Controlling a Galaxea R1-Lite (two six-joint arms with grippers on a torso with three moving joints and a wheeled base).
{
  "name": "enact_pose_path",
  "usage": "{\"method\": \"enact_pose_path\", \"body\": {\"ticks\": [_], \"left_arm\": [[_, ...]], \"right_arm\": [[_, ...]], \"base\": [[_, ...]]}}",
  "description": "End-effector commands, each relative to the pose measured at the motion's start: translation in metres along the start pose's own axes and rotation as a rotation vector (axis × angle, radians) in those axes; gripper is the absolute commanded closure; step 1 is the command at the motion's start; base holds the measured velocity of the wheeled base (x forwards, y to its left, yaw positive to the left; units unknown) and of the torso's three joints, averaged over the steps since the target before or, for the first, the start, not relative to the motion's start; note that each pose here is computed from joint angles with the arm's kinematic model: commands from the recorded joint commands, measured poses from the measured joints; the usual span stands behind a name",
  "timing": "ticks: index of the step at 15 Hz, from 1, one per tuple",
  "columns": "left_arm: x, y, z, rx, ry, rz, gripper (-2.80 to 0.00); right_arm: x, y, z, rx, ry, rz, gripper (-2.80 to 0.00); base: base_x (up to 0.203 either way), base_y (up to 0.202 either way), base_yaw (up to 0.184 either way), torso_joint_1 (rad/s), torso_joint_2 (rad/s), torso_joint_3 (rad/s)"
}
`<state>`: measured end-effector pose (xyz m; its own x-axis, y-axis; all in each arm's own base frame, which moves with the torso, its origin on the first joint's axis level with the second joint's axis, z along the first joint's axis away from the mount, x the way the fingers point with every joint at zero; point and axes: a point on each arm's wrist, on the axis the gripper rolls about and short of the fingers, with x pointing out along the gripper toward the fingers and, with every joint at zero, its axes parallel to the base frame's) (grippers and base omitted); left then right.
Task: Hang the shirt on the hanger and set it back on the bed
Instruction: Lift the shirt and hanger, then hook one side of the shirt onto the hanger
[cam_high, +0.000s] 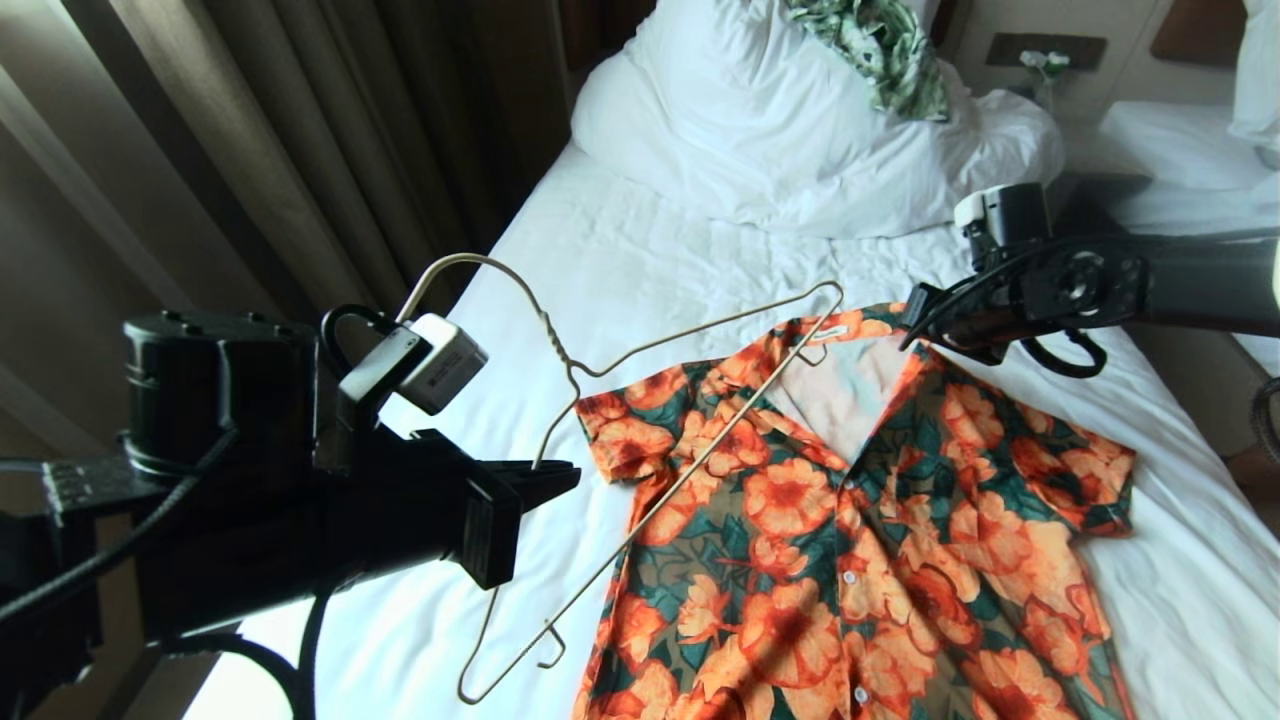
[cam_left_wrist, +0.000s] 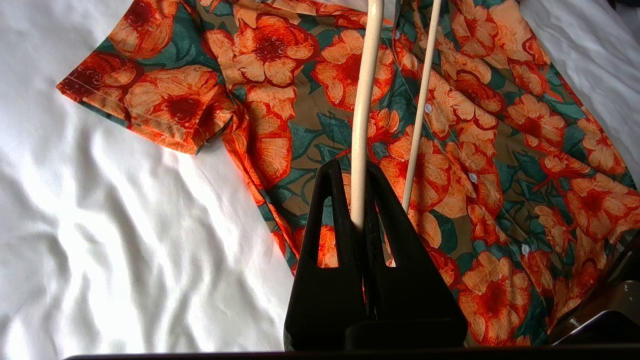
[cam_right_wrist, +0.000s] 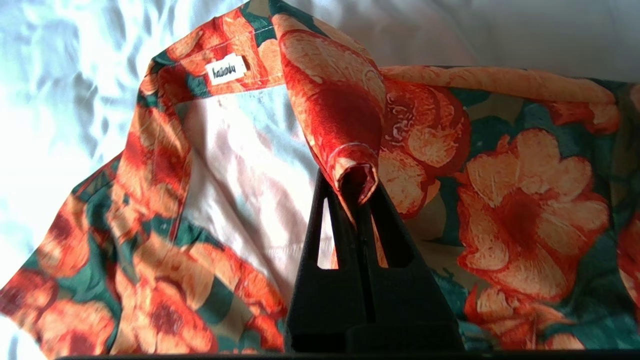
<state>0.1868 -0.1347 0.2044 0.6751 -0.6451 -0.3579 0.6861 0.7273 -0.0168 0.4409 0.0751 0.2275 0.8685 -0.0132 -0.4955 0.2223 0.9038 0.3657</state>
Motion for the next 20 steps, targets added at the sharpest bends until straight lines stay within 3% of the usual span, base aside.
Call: {"method": "enact_pose_path", "body": {"ticks": [1, 7, 12, 17, 20], "left_arm": [[0.015, 0.003, -0.007, -0.007, 0.039, 0.0, 0.0], [0.046, 0.01, -0.018, 0.017, 0.077, 0.011, 0.0], [0.042, 0.014, -0.017, 0.014, 0.068, 0.024, 0.0], [0.027, -0.007, -0.012, 0.041, 0.034, -0.046, 0.0], [0.031, -0.025, -0.019, 0.067, 0.067, -0.109, 0.0]], "right_arm": [[-0.035, 0.004, 0.015, 0.01, -0.038, 0.04, 0.0], [-0.1, 0.022, 0.009, -0.028, -0.031, 0.138, 0.0], [-0.162, 0.04, -0.007, -0.092, -0.017, 0.268, 0.0], [-0.209, 0.057, -0.027, -0.198, -0.004, 0.391, 0.0], [-0.229, 0.059, -0.033, -0.248, -0.005, 0.438, 0.0]], "base": [[0.0, 0.0, 0.0, 0.0, 0.0, 0.0], [0.0, 0.0, 0.0, 0.0, 0.0, 0.0], [0.0, 0.0, 0.0, 0.0, 0.0, 0.0], [0.0, 0.0, 0.0, 0.0, 0.0, 0.0], [0.0, 0.0, 0.0, 0.0, 0.0, 0.0]]}}
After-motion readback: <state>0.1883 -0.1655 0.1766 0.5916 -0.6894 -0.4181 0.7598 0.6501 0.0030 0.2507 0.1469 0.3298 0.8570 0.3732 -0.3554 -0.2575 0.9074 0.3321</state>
